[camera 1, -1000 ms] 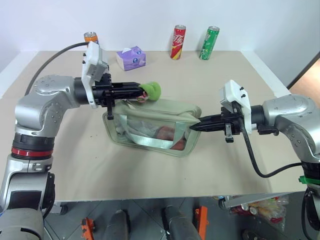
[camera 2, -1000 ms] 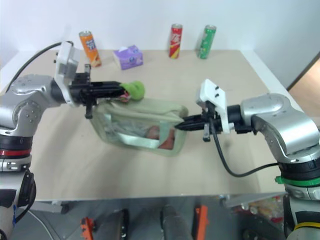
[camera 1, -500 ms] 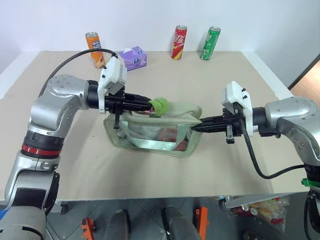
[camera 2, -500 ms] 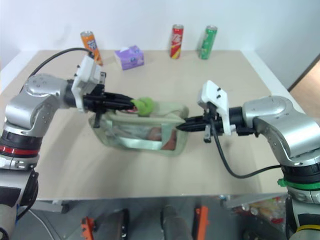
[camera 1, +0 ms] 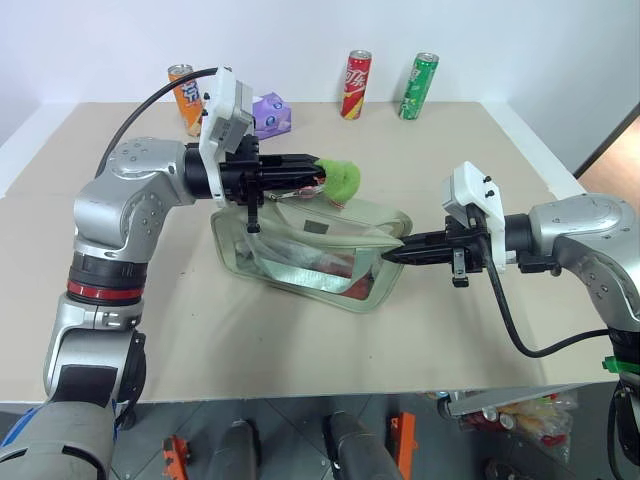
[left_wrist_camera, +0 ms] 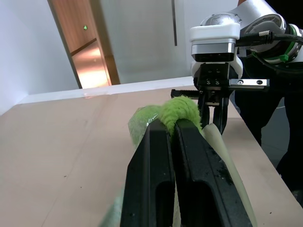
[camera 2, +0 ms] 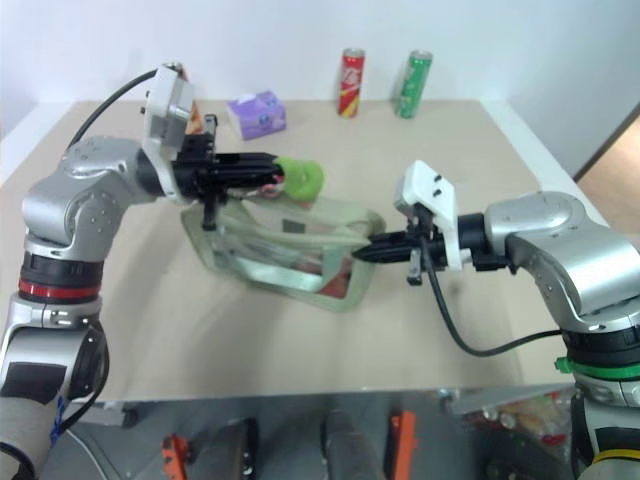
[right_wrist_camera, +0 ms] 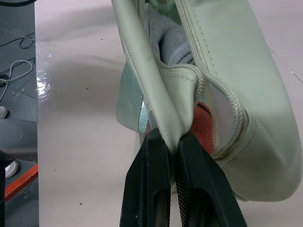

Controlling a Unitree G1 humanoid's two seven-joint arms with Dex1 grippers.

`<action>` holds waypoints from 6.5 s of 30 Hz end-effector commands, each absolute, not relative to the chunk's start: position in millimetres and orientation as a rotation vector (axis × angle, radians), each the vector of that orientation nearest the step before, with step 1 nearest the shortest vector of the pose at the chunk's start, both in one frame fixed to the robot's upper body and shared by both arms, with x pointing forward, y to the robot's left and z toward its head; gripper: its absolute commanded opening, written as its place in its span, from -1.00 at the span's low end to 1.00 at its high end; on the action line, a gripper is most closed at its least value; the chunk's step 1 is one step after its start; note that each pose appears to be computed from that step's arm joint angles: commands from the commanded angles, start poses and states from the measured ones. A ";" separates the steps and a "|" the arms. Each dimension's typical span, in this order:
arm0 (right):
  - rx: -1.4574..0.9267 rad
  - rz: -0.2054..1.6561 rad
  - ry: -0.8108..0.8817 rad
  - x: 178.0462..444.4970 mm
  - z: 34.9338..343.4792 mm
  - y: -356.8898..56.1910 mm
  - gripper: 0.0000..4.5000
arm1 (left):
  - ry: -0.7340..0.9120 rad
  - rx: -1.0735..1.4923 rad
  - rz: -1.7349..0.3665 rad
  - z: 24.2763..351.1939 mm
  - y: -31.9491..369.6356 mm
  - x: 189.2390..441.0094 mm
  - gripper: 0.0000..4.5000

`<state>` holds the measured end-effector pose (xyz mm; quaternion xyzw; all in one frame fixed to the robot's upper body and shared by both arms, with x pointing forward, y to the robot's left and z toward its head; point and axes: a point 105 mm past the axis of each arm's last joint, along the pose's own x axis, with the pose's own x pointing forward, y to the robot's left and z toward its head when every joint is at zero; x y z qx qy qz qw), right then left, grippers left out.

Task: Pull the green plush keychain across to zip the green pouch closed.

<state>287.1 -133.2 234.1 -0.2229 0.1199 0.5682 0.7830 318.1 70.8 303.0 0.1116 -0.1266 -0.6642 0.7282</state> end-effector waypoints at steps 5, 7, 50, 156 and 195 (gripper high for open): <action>-0.522 1.238 0.191 282.7 250.2 -130.0 -1.00 | -0.274 0.234 -1.425 309.2 83.6 318.4 -0.10; -0.522 1.239 0.191 282.9 250.3 -129.9 -1.00 | -0.273 0.232 -1.427 309.2 85.2 317.5 0.19; -0.525 1.277 0.192 284.7 248.7 -125.1 -1.00 | 0.063 0.146 -1.209 239.6 194.4 283.3 0.99; -0.793 1.539 -0.118 309.5 296.8 -63.4 0.51 | 0.038 0.103 -1.196 242.6 186.5 286.1 -1.00; -0.599 1.533 0.038 322.5 305.4 -73.7 0.51 | 0.036 0.117 -1.166 240.1 187.6 288.1 -1.00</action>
